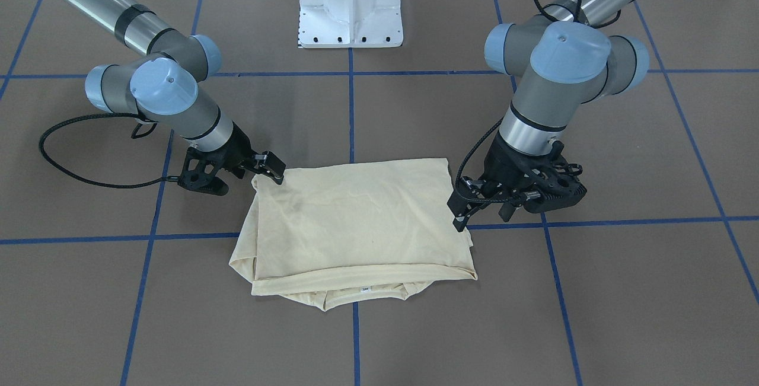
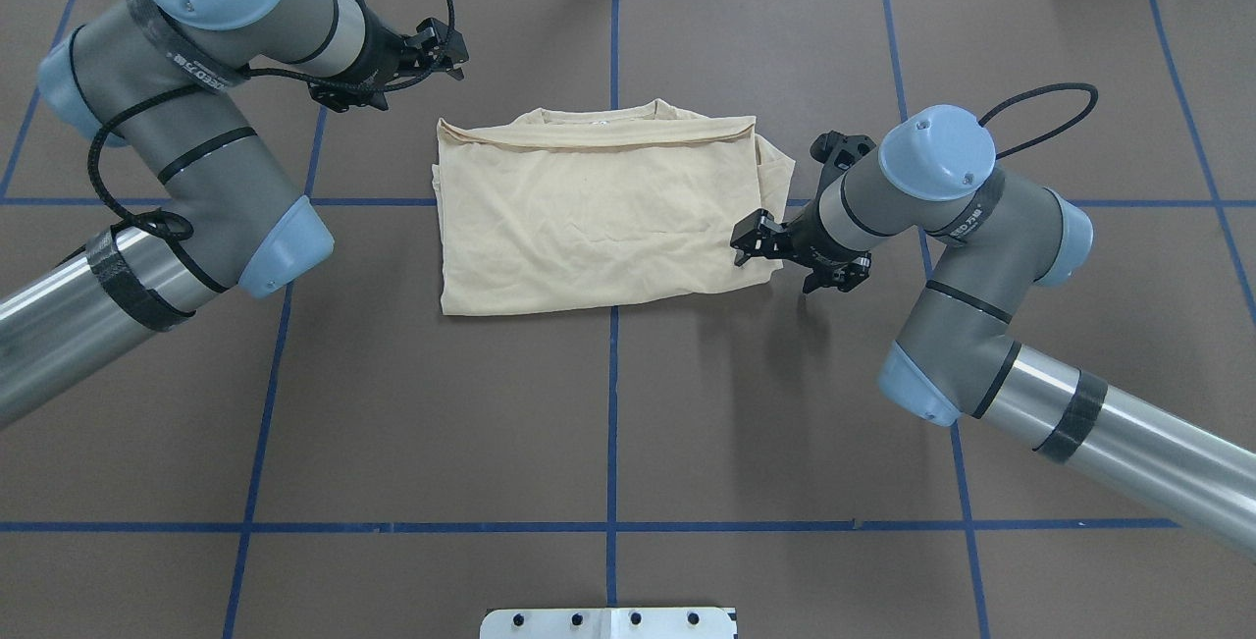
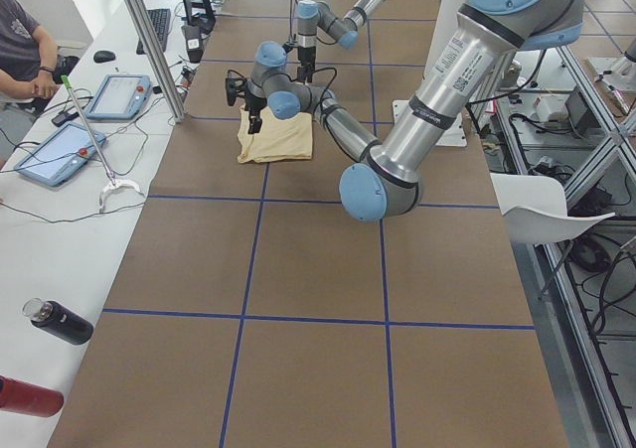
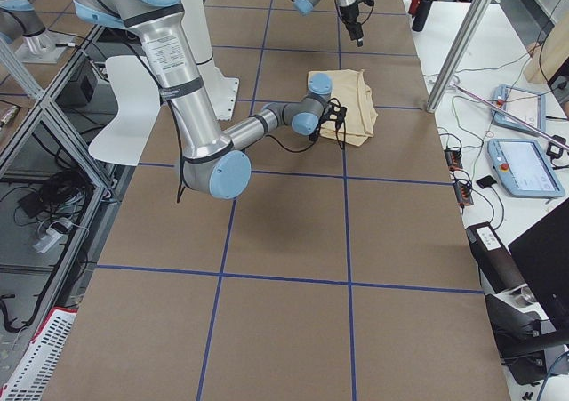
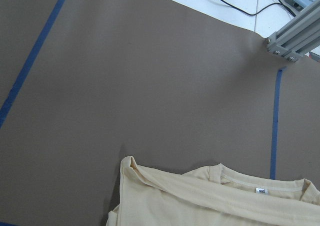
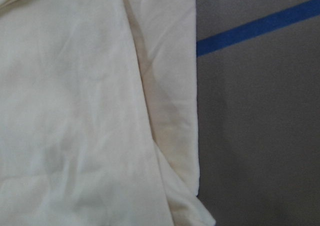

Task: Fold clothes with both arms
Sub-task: 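Move the right gripper to the folded shirt's near corner and grasp it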

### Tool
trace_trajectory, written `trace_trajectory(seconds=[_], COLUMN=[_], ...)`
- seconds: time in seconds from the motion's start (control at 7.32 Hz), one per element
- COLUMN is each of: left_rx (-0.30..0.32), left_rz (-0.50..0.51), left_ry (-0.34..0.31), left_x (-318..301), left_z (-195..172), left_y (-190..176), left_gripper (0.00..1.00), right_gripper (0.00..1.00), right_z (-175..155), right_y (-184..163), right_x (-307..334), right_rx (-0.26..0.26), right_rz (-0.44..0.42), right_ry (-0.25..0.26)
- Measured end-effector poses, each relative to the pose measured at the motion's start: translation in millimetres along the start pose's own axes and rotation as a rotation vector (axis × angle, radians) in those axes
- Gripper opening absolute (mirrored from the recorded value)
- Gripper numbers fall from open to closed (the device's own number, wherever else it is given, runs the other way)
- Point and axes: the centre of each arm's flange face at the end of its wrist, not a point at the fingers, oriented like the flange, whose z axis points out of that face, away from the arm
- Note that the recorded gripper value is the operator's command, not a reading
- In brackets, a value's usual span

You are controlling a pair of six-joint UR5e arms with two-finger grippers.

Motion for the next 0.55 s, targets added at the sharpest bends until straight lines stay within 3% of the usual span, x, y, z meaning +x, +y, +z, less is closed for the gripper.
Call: trace_trajectory(seconds=[0.14,0.55], left_rx=[-0.001,-0.002], left_rz=[0.000,0.016], left_ry=[-0.001,-0.007], left_x=[-0.7,-2.7], left_z=[0.6,3.2], left_y=[0.6,0.8], left_gripper=[1.00,1.00], right_gripper=[0.66,0.62], right_z=[-0.7,-1.9], right_y=[1.3,0.6], right_x=[-4.9,-12.1], right_rx=[-0.001,0.001], right_rz=[-0.003,0.001], right_ry=[-0.005,0.004])
